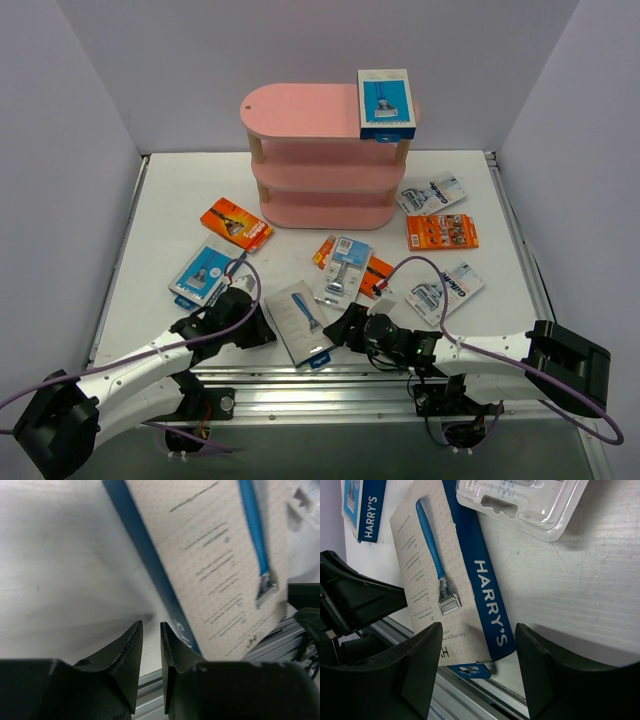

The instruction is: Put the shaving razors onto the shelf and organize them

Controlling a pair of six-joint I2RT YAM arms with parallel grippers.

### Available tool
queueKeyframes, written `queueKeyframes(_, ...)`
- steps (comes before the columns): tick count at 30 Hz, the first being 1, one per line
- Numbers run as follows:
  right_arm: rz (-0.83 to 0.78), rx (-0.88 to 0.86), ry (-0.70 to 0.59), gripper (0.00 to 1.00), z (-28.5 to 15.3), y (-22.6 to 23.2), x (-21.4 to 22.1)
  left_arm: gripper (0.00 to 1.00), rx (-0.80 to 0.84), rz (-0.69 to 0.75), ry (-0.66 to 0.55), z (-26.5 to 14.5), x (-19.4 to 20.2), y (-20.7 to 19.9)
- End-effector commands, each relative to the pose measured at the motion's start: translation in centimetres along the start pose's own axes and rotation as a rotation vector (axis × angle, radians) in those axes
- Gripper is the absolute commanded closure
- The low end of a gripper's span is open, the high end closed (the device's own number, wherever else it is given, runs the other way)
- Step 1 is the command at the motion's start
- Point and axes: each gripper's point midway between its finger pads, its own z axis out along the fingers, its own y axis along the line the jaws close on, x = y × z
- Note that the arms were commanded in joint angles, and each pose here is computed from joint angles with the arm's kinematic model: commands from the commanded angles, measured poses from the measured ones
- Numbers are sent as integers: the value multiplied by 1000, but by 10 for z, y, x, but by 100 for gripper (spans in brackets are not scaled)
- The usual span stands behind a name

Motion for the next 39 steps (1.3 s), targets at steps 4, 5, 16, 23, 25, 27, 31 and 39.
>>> queueKeyframes(4, 18, -34, -17, 45, 1, 9, -5, 71, 35, -18, -51, 1, -2, 1)
queueKeyframes(5, 16, -33, -15, 45, 1, 8, -5, 71, 38, -18, -52, 1, -1, 1)
queueKeyframes(16, 16, -34, -18, 45, 1, 8, -4, 46, 144, -37, -176, -19, -23, -19)
queueKeyframes(23, 16, -35, -16, 44, 1, 8, -4, 38, 131, -31, -137, -3, -20, -21)
queueKeyframes(25, 19, -37, -19, 44, 1, 8, -5, 38, 120, -31, -129, 3, -19, -19)
queueKeyframes(27, 23, -38, -19, 44, 0, 7, -4, 38, 105, -34, -127, 7, -18, -16)
queueKeyframes(31, 27, -40, -22, 44, -1, 5, -5, 54, 73, -49, -111, 13, -11, -6)
queueKeyframes(39, 22, -41, -20, 44, 0, 7, -5, 91, 43, -94, -91, 18, 4, 11)
